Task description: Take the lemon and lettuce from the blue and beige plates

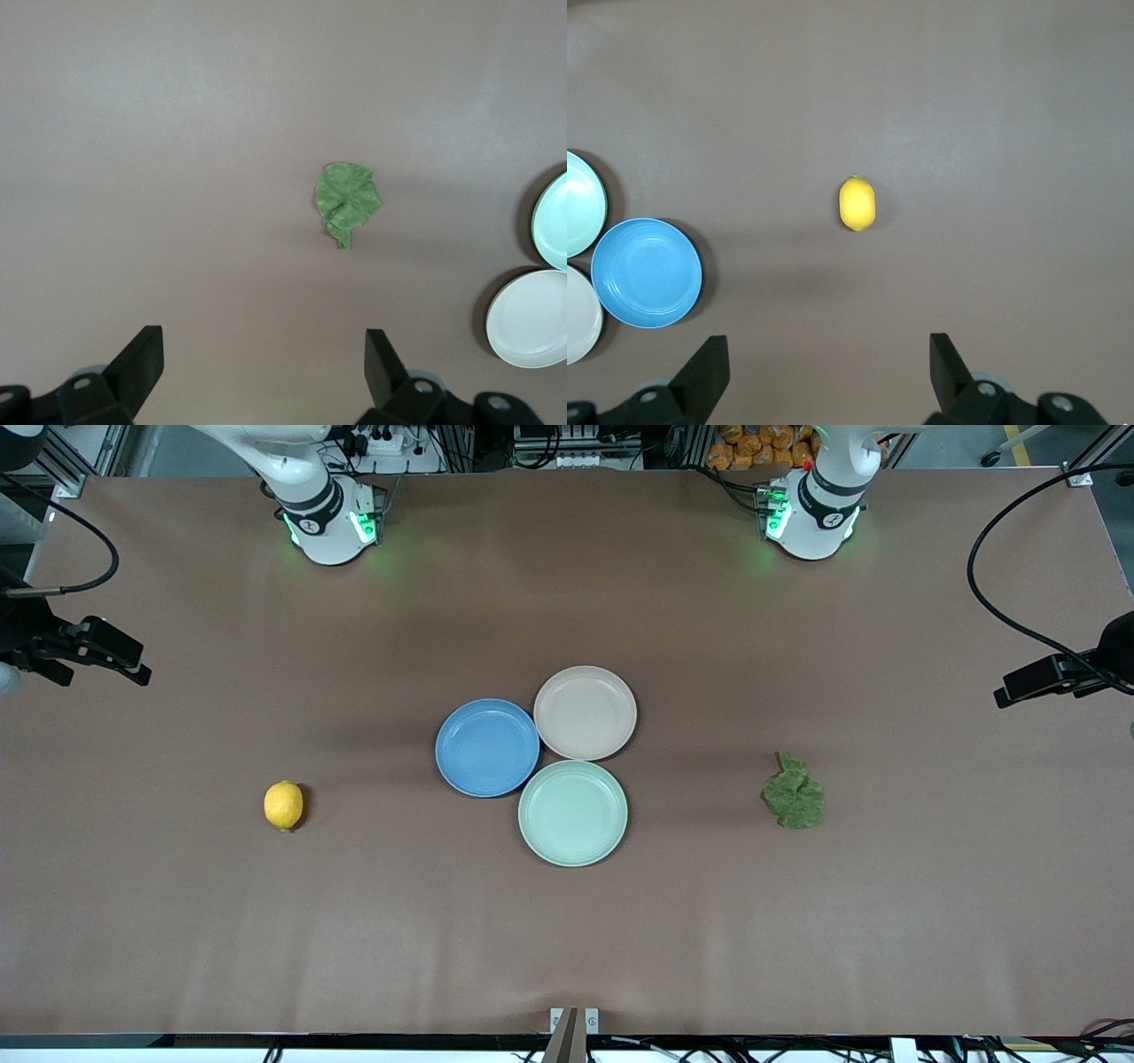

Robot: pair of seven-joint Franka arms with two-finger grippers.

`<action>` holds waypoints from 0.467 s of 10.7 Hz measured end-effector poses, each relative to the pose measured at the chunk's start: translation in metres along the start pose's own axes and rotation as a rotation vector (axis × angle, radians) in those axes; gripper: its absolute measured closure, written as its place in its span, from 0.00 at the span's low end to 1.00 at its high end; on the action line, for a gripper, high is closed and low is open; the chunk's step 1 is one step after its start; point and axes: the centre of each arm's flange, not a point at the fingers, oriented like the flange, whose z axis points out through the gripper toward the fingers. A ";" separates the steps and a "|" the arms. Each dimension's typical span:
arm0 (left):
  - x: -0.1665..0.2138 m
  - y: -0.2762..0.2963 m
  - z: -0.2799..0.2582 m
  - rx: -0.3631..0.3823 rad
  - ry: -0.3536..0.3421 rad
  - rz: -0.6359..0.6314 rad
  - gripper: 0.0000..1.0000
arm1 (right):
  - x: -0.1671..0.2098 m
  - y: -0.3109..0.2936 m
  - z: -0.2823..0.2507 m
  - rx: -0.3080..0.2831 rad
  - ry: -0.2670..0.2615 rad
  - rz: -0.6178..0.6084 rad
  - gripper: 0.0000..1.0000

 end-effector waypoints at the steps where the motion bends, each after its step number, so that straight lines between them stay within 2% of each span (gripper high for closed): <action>1: 0.000 0.000 0.000 0.000 0.003 -0.007 0.00 | 0.000 0.000 0.000 0.000 0.000 0.001 0.00; 5: -0.002 0.018 0.000 -0.005 0.006 0.018 0.00 | 0.000 0.002 0.000 0.000 0.000 0.003 0.00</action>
